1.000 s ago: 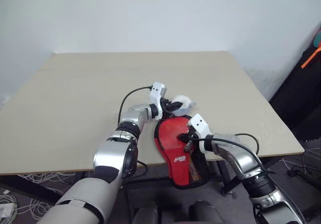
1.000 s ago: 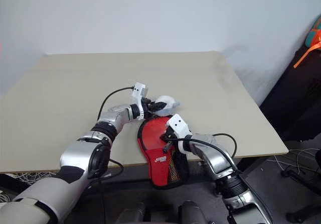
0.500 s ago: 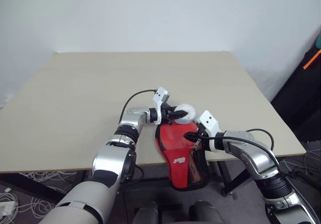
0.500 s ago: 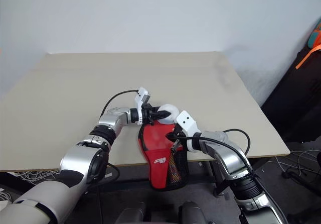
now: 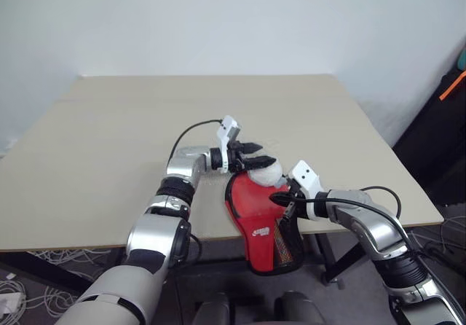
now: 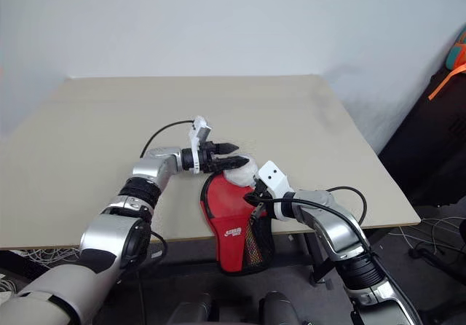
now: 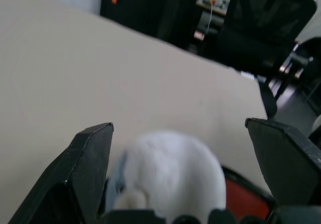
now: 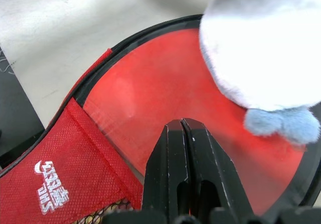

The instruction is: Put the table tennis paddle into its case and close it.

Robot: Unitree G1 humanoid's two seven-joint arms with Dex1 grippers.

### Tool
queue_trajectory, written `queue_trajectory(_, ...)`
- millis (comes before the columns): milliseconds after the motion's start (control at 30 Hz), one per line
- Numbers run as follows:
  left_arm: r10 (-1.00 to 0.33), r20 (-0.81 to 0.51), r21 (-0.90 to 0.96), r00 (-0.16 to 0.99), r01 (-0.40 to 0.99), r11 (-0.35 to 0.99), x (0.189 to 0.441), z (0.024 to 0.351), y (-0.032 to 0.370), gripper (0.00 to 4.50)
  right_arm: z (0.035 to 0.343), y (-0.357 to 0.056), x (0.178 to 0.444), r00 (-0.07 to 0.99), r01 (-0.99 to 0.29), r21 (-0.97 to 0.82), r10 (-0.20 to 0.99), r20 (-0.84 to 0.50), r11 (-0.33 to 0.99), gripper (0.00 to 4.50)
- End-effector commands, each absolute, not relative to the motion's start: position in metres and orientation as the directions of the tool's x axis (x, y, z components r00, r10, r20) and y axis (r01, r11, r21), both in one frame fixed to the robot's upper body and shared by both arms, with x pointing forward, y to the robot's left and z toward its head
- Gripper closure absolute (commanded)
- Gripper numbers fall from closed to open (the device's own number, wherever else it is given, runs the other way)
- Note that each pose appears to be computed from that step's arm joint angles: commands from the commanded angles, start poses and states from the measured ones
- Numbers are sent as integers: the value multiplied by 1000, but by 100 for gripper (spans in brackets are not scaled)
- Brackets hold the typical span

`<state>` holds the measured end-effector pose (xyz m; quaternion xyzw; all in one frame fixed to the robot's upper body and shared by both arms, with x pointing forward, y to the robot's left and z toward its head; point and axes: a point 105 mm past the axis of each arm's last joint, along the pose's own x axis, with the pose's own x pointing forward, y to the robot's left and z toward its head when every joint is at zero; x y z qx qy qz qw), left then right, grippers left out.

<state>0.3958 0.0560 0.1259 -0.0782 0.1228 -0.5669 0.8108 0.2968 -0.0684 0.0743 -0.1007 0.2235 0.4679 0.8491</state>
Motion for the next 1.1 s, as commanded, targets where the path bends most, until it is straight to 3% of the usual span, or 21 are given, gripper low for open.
queue_trajectory(33,-940,26,-187,340,925,330,402,183,66,19,98,-68,298,466,-859,-8,777,-424,512,450)
queue_trajectory(100,-931,58,-173,359,923,345,402,198,74,64,100,-70,298,463,-862,-11,779,-423,507,450)
queue_trajectory(200,-919,97,-153,383,918,366,399,216,90,168,109,-74,299,465,-863,-15,781,-417,506,389)
queue_trajectory(467,-897,53,-159,439,891,426,378,203,120,450,130,-77,311,495,-852,-49,773,-396,521,95)
queue_trajectory(567,-880,-1,-163,475,868,469,367,183,132,450,140,-73,324,530,-837,-83,763,-370,541,3)
queue_trajectory(833,-843,-49,-208,536,820,534,345,158,148,450,135,-54,348,571,-815,-129,742,-352,565,3)
queue_trajectory(1100,-815,-64,-218,575,789,574,337,150,155,450,117,-39,350,537,-839,-145,754,-379,524,3)
